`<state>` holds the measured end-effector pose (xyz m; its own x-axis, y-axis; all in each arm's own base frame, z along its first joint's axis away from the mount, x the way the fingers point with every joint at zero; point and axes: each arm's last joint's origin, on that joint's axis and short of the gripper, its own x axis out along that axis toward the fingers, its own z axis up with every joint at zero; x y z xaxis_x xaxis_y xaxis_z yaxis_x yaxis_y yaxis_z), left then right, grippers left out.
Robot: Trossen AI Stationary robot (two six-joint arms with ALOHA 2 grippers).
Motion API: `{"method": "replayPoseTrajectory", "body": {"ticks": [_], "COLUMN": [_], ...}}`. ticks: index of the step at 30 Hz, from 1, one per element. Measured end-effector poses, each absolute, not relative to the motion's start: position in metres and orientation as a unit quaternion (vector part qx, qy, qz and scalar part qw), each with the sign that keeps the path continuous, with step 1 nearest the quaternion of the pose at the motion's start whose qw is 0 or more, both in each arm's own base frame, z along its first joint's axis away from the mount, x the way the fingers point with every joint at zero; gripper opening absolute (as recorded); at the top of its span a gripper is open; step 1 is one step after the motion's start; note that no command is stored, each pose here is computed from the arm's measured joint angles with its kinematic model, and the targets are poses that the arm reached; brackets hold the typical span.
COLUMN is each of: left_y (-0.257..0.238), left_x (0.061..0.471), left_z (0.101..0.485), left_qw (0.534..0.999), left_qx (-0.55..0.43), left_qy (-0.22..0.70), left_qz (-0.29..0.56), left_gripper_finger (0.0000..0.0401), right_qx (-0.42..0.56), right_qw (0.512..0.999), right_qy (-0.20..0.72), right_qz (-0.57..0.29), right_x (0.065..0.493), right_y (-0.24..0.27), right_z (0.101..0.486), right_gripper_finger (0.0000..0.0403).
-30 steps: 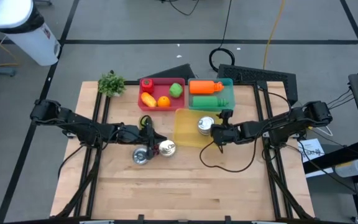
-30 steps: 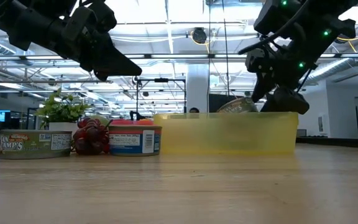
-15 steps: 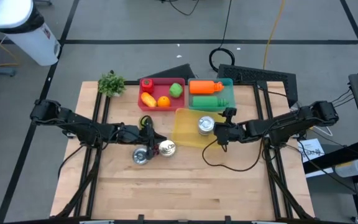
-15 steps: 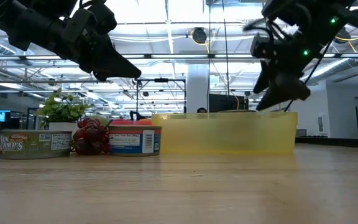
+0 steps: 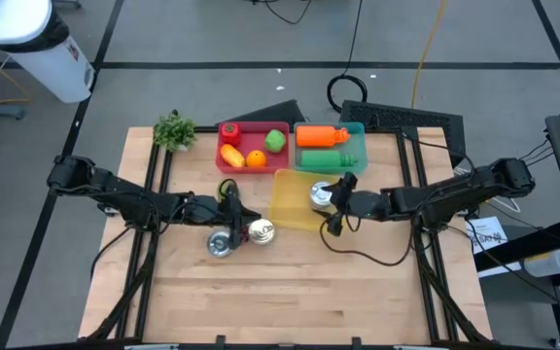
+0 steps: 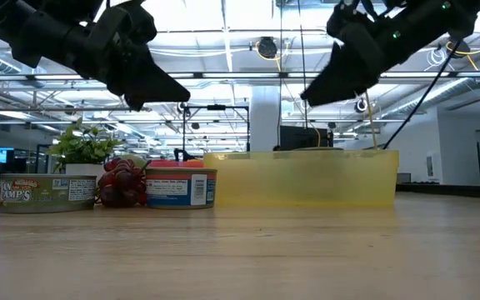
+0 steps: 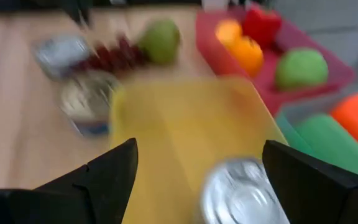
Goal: Pick & Place Food Item
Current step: Put the blue tuna can into the yellow bin
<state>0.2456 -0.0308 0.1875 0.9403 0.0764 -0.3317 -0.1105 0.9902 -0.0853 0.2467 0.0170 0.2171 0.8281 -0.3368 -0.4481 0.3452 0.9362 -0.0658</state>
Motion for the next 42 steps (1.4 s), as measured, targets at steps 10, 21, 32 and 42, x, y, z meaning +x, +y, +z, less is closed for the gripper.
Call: {"method": "replayPoseTrajectory", "body": {"ticks": [10,21,32,42], "left_y": [-0.036,-0.049,-0.073,-0.083], "left_x": [0.247,0.272,0.303,0.306], "left_z": [0.189,0.138,0.136,0.167], "left_qw": [0.969,0.933,0.895,0.911], "left_qx": [-0.161,-0.12,-0.181,-0.105], "left_qy": [0.184,0.334,0.38,0.365], "left_qz": [0.028,0.058,-0.146,-0.163], "left_gripper_finger": [0.0153,0.0199,0.0158,0.0152], "right_qx": [0.021,-0.004,-0.004,-0.014], "right_qw": [0.983,0.989,0.99,0.99], "right_qy": [0.154,0.129,0.128,0.128], "right_qz": [-0.097,-0.067,-0.066,-0.054], "right_x": [0.243,0.243,0.242,0.242], "right_y": [0.023,0.036,0.037,0.041], "right_z": [0.206,0.211,0.211,0.211], "right_gripper_finger": [0.0325,0.0325,0.0325,0.0325]}}
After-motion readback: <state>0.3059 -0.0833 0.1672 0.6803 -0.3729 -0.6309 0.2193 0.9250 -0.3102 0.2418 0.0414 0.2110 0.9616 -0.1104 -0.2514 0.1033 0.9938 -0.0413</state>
